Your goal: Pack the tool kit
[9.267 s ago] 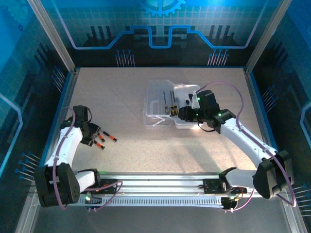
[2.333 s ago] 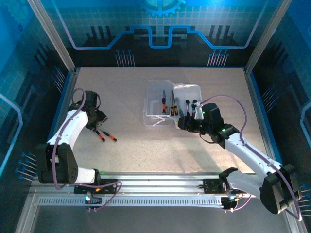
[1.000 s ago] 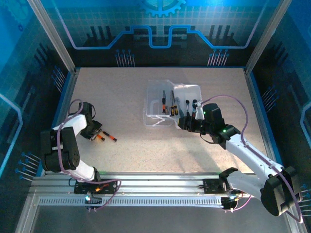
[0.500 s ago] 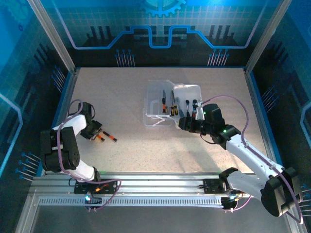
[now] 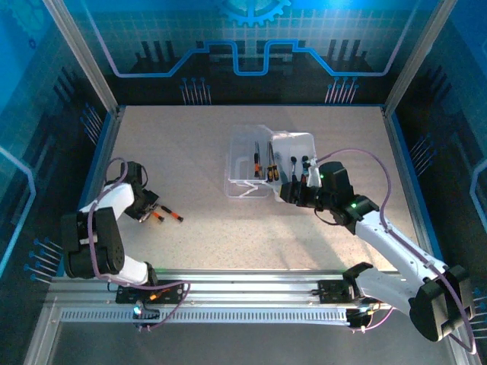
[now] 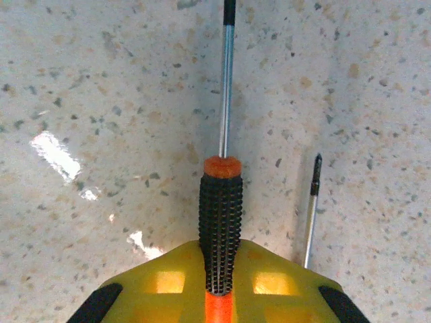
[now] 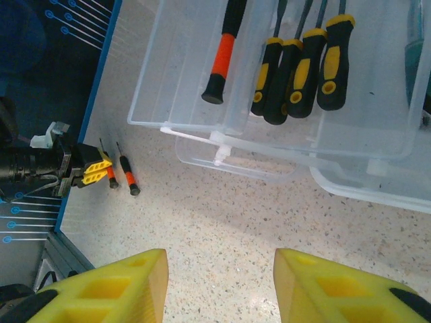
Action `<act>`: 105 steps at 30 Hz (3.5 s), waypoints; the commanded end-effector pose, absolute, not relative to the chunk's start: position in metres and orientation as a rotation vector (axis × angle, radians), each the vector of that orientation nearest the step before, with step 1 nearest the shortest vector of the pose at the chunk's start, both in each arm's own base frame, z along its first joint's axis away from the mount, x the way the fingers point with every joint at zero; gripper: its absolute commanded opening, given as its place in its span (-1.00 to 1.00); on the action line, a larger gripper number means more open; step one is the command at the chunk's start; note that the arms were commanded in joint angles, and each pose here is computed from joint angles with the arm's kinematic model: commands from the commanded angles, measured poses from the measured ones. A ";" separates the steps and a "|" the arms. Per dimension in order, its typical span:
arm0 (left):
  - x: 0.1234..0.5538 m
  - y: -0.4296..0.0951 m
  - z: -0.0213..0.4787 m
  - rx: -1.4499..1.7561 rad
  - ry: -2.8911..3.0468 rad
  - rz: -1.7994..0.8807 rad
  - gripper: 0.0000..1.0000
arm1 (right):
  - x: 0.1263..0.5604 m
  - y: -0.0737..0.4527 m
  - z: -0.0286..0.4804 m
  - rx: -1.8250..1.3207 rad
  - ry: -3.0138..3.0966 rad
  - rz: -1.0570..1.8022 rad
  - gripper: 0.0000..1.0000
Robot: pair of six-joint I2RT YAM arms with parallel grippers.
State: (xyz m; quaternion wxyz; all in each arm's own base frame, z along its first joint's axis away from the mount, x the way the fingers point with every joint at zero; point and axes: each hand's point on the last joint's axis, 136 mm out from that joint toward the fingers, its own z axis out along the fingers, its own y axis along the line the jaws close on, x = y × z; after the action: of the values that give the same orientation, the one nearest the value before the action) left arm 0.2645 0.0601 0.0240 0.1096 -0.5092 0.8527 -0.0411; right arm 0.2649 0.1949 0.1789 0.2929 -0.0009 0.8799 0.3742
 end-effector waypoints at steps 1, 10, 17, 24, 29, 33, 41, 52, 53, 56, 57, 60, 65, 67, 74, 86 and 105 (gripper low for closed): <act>0.258 0.062 0.044 -1.465 2.497 -0.107 -0.75 | 0.265 0.195 0.197 -0.031 2.301 0.991 -0.07; 0.275 0.049 0.090 -1.356 2.443 -0.208 -0.74 | 0.266 0.193 0.196 -0.027 2.300 0.982 -0.06; 0.306 0.013 0.133 -1.171 2.454 -0.264 -0.75 | 0.266 0.189 0.194 -0.014 2.299 0.977 -0.05; 0.346 -0.041 0.176 -0.961 2.471 -0.346 -0.76 | 0.267 0.181 0.193 0.007 2.295 0.966 -0.05; 0.371 -0.083 0.200 -0.803 2.489 -0.395 -0.75 | 0.268 0.172 0.188 0.033 2.303 0.956 -0.05; 0.395 -0.122 0.216 -0.665 2.504 -0.436 -0.76 | 0.268 0.161 0.184 0.046 2.309 0.927 -0.04; 0.426 -0.202 0.230 -0.390 2.554 -0.514 -0.77 | 0.270 0.132 0.178 0.151 2.298 0.896 -0.03; 0.438 -0.291 0.224 -0.002 2.654 -0.538 -0.77 | 0.270 0.111 0.176 0.246 2.267 0.902 -0.01; 0.437 -0.297 0.222 0.025 2.664 -0.543 -0.77 | 0.270 0.110 0.176 0.249 2.264 0.904 -0.01; 0.434 -0.309 0.209 0.090 2.690 -0.524 -0.76 | 0.268 0.108 0.175 0.254 2.266 0.903 -0.01; 0.434 -0.311 0.205 0.099 2.700 -0.521 -0.76 | 0.268 0.107 0.175 0.256 2.265 0.901 -0.01; 0.430 -0.316 0.188 0.122 2.755 -0.525 -0.75 | 0.267 0.106 0.173 0.261 2.268 0.906 -0.01; 0.420 -0.318 0.168 0.167 2.819 -0.497 -0.75 | 0.266 0.106 0.169 0.266 2.271 0.912 -0.01; 0.417 -0.318 0.163 0.170 2.831 -0.490 -0.75 | 0.265 0.106 0.168 0.267 2.274 0.913 -0.01; 0.418 -0.314 0.155 0.101 2.839 -0.469 -0.76 | 0.266 0.106 0.166 0.270 2.273 0.918 -0.01; 0.417 -0.314 0.141 -0.026 2.882 -0.468 -0.75 | 0.267 0.104 0.169 0.269 2.272 0.913 0.01; 0.415 -0.328 0.168 0.030 2.834 -0.573 -0.43 | 0.264 0.104 0.179 0.277 2.249 0.938 0.02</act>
State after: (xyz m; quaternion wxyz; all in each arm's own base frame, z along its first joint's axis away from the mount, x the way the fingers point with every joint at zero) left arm 0.4210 -0.3143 0.1463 0.1163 -0.0086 0.9786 -0.1694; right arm 0.2671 0.1053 0.1736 0.3394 0.1040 0.8658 0.3526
